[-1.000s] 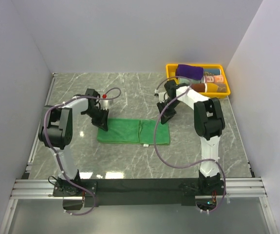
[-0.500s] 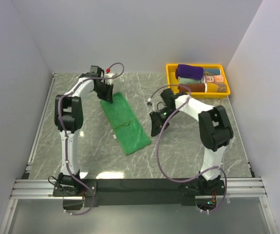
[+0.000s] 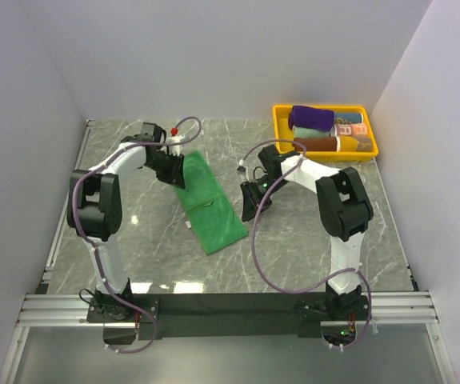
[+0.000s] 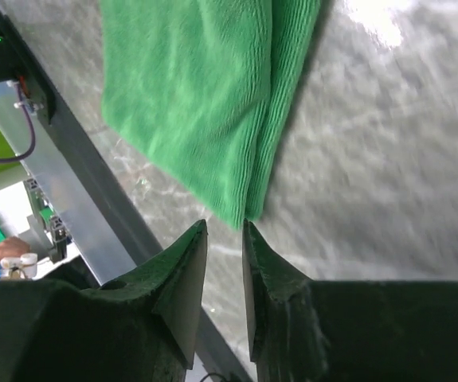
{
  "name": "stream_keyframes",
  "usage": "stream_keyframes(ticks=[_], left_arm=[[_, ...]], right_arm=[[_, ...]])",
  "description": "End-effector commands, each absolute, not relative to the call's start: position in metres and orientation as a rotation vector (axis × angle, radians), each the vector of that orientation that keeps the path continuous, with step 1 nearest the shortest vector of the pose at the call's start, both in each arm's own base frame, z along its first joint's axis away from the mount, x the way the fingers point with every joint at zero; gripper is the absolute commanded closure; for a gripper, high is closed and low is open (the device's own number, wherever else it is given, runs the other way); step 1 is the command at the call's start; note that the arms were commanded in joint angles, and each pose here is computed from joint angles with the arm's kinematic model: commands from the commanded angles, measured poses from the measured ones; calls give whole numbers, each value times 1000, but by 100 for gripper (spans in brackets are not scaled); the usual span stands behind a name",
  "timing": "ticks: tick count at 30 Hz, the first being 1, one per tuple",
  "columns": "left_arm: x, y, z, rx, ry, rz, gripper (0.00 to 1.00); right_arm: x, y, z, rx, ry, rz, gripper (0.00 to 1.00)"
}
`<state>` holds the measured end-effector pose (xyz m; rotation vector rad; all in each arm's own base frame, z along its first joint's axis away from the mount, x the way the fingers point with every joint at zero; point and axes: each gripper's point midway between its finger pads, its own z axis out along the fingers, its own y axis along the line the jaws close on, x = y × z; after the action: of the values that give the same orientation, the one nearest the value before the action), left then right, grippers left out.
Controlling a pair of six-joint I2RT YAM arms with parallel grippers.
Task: Roll the towels
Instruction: Fold the towel
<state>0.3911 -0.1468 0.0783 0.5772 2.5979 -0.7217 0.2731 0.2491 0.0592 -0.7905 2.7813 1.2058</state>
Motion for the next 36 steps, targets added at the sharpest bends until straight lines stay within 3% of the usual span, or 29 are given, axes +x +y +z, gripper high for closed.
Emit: stream_keyframes(ticks=[1,17,24,29,36], left_arm=[[402,-155,68,545,2606,-761,79],[450,-177,25,680,2620,-808,80],[445,-171,96,669,2458,-890,71],[402,-136,165,715,2242,-740,61],[302,-154,150,1243,1976,-385,48]], right_arm=[[281,262,52,-801,2769,1206,69],[209,291,29,-875,2837,1410,78],[213,272,50,-929,2797,1350,71],[238,255,92,-913,2718,1286,69],[290,296,128,-882,2537,1277,65]])
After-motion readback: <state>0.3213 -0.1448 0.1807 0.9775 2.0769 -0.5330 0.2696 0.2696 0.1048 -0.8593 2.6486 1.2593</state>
